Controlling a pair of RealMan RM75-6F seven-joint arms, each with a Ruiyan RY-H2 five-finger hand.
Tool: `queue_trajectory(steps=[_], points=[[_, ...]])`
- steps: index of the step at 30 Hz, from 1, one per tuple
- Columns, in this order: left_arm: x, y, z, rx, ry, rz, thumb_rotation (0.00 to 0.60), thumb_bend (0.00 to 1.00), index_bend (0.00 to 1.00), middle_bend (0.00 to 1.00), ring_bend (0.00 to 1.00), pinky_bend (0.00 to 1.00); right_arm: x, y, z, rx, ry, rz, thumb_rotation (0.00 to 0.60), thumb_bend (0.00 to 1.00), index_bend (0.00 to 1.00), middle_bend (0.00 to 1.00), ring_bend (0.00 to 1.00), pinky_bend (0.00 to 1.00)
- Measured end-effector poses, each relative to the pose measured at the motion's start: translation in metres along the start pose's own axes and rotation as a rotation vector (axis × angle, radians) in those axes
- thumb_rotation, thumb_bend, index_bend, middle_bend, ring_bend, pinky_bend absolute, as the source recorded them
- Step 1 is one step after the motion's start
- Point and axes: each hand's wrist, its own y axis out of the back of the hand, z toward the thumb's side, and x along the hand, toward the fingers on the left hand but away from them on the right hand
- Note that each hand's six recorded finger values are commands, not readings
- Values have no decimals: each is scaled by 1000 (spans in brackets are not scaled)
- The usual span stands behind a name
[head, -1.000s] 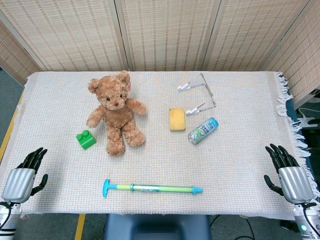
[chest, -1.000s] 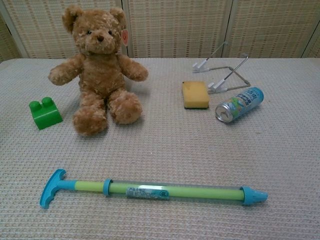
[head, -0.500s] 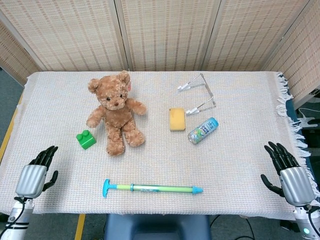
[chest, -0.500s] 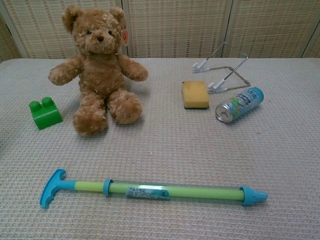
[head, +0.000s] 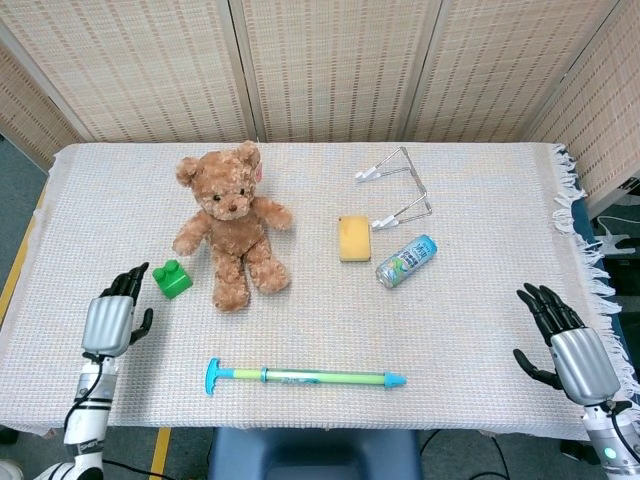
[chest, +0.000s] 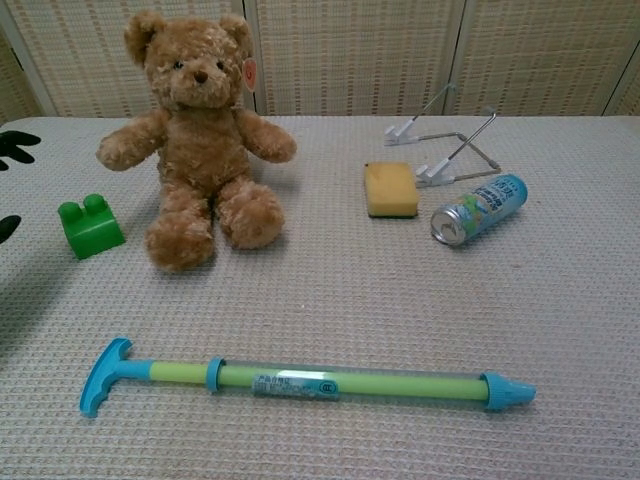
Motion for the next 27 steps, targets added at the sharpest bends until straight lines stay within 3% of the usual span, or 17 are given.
queue_trajectory(steps=[9, 17, 27], points=[[42, -10, 32, -113, 107, -11, 600, 448, 81, 179, 210, 433, 2, 0, 1, -21, 15, 17, 600, 202, 0, 22, 0, 202], [64, -17, 45, -215, 230, -6, 600, 435, 96, 200, 231, 437, 5, 5, 6, -47, 62, -29, 600, 202, 0, 21, 0, 202], [86, -20, 66, -342, 331, 13, 600, 435, 151, 238, 273, 460, 4, 0, 7, -59, 68, 3, 600, 202, 0, 21, 0, 202]])
